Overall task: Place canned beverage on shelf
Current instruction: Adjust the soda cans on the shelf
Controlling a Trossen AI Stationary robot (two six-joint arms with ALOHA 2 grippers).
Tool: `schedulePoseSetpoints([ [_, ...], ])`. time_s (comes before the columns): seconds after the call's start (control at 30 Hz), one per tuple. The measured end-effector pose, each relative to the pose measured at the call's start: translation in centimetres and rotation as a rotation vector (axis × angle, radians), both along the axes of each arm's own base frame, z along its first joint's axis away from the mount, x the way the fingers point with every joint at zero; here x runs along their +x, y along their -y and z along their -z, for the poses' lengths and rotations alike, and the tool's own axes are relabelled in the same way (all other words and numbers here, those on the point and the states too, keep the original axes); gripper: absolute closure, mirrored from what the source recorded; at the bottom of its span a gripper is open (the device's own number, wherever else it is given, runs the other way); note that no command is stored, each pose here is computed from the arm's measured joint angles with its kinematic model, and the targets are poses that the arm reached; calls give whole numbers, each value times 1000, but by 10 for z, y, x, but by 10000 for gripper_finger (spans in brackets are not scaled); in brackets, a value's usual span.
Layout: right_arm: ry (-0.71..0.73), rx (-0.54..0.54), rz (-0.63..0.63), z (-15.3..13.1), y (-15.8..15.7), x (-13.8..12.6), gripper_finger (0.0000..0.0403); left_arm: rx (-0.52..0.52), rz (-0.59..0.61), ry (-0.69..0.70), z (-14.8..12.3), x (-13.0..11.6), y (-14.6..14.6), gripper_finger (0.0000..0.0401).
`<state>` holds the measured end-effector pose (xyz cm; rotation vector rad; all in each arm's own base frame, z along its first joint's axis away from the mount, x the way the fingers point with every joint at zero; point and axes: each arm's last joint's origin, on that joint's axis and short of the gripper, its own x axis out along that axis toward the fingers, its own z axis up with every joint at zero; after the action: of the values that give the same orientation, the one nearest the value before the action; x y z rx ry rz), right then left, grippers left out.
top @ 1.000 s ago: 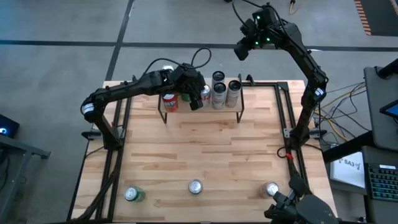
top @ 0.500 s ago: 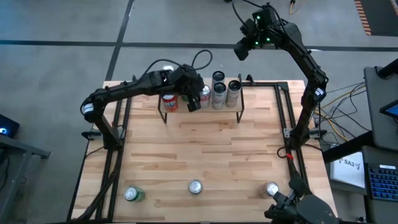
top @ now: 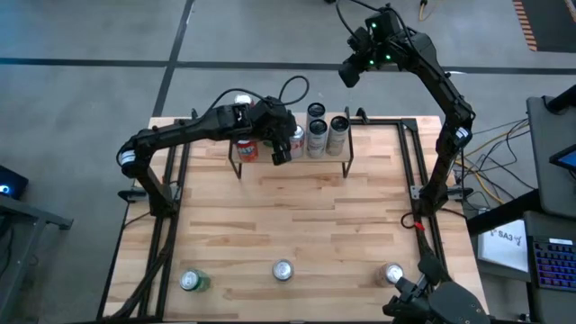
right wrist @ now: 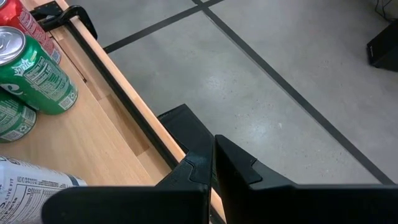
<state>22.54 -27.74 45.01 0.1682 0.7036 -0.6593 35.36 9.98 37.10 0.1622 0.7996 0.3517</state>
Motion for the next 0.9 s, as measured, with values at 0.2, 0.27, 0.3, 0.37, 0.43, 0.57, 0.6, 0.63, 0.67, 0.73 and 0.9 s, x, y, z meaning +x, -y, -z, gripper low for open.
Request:
schedulePoseSetpoints([
  [0.2, 0, 0, 0, 0, 0, 0, 394, 23, 19, -9, 0, 0, 0, 401],
  [0.27, 0, 0, -1, 0, 0, 0, 394, 35, 26, -5, -1, 1, 0, 401],
  [0.3, 0, 0, -1, 0, 0, 0, 394, 41, 31, -3, -1, 1, 0, 401],
  [0.37, 0, 0, -1, 0, 0, 0, 394, 53, 39, 2, -3, 0, 0, 401],
  [0.43, -2, -2, -2, 0, 0, 0, 394, 65, 45, 9, -6, -1, 0, 401],
  [0.57, -1, -2, -2, 0, 0, 0, 394, 91, 62, 20, -13, -7, 1, 401],
  [0.6, 1, -2, -4, -1, -1, 0, 394, 98, 66, 25, -16, -9, 1, 401],
  [0.63, 5, -1, -8, -2, -2, -1, 394, 101, 75, 34, -19, -11, 2, 401],
  [0.67, 13, 2, -18, -3, -3, 0, 394, 97, 91, 42, -21, -12, 3, 401],
  [0.73, 37, 12, -59, -5, -8, 1, 394, 74, 138, 74, -26, -15, 5, 401],
  [0.9, 74, 48, -202, -10, -25, 6, 394, 40, 202, 115, -31, -21, 9, 401],
])
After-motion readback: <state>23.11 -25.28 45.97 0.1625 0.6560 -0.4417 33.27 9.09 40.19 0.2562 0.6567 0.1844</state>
